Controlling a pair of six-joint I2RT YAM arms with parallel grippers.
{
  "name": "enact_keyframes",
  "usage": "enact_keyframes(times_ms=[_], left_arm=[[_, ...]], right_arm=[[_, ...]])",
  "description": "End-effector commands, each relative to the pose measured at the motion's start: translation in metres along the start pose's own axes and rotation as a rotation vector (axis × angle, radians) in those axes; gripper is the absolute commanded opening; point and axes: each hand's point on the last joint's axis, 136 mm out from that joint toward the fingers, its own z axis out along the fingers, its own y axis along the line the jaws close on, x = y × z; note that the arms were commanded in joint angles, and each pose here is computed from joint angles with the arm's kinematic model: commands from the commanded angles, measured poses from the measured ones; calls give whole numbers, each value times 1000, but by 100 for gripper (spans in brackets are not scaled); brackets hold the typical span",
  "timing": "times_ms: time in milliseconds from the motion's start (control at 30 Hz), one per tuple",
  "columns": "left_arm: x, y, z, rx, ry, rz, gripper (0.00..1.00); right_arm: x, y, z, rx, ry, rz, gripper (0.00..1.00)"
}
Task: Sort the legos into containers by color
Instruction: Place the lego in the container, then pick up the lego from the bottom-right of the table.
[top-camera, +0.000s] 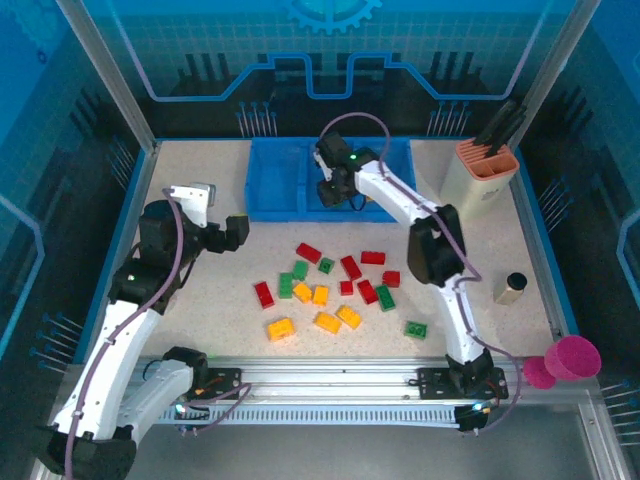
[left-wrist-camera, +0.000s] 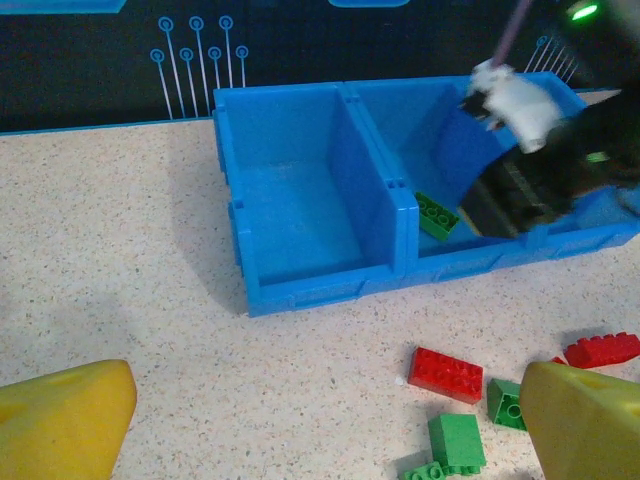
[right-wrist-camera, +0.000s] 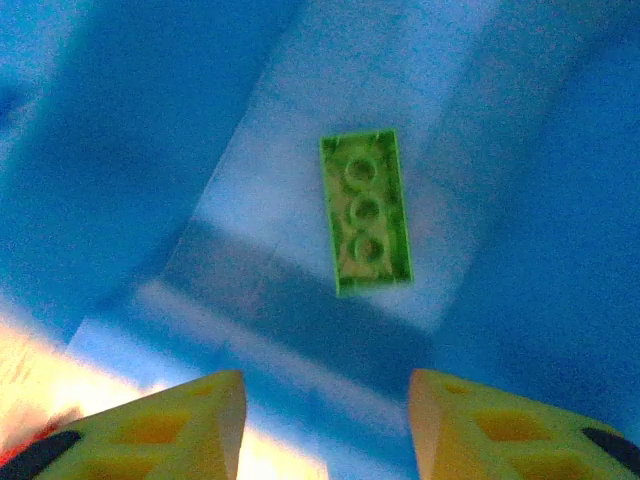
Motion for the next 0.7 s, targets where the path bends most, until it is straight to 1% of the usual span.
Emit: enact_keyframes(times_ms=[0, 100, 267, 333, 433, 467, 533, 600, 667], left_arm=[[-16, -1, -1, 4, -42, 14, 99], [-15, -2, 5, 16, -39, 16, 100], [-14, -5, 11, 40, -37, 14, 100], [-14, -9, 12, 63, -35, 24, 99], [-14, -13, 13, 92, -45, 40, 99], [-15, -14, 13, 99, -51, 41, 99], [-15, -15, 14, 106, -56, 43, 100], [-15, -15, 16, 103, -62, 42, 99], [-16, -13, 20, 95, -77, 46, 100]], right_arm=[[14, 11, -89, -54, -94, 6, 52], [79, 3, -108, -44, 2, 128, 55], [212, -17, -126, 67, 183, 331, 56], [257, -24, -136, 111, 223, 425, 57], [318, -27, -144, 135, 244, 619, 58], [335, -29, -146, 145, 234, 685, 59], [355, -33, -151, 151, 187, 778, 61], [366, -36, -151, 130, 135, 839, 61], [369, -34, -146, 82, 90, 863, 61]])
